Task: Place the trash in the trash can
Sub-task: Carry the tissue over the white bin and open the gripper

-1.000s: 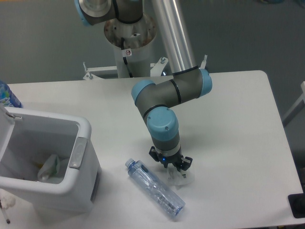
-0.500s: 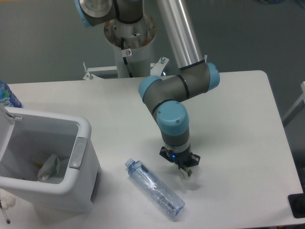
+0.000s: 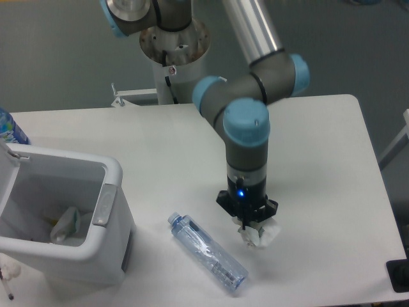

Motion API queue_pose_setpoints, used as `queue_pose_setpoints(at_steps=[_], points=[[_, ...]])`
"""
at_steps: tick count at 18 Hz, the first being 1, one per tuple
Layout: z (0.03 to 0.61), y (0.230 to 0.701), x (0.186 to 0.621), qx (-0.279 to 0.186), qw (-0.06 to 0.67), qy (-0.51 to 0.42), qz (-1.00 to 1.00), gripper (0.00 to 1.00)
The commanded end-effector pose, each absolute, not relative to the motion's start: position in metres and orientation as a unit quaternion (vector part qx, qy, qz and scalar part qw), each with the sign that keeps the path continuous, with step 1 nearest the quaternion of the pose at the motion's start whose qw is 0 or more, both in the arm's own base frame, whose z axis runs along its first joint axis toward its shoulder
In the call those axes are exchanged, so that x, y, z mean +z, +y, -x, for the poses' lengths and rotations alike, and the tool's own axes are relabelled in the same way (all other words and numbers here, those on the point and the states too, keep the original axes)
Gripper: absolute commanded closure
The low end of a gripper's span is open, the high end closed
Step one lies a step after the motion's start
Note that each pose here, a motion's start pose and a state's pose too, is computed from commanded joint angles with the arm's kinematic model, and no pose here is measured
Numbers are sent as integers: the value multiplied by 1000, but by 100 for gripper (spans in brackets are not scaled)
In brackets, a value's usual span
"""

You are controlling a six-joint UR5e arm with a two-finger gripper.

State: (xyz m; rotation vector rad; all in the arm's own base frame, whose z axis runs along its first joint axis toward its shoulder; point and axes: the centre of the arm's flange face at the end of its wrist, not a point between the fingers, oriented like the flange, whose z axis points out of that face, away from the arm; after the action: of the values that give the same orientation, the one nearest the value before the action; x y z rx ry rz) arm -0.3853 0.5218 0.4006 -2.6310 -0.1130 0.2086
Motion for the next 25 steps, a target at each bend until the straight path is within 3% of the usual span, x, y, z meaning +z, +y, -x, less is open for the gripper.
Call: queue_pose_setpoints(at_steps=[9, 16, 17, 18, 19, 25], points=[[269, 573, 515, 52, 351, -45, 934, 100], [181, 602, 530, 19, 366, -3, 930, 100], [174, 604, 530, 18, 367, 2, 930, 92], [166, 605, 531, 16, 368, 11, 930, 51], [162, 607, 533, 15, 371, 20, 928, 1], [158, 605, 521, 5, 362, 20, 932, 0]])
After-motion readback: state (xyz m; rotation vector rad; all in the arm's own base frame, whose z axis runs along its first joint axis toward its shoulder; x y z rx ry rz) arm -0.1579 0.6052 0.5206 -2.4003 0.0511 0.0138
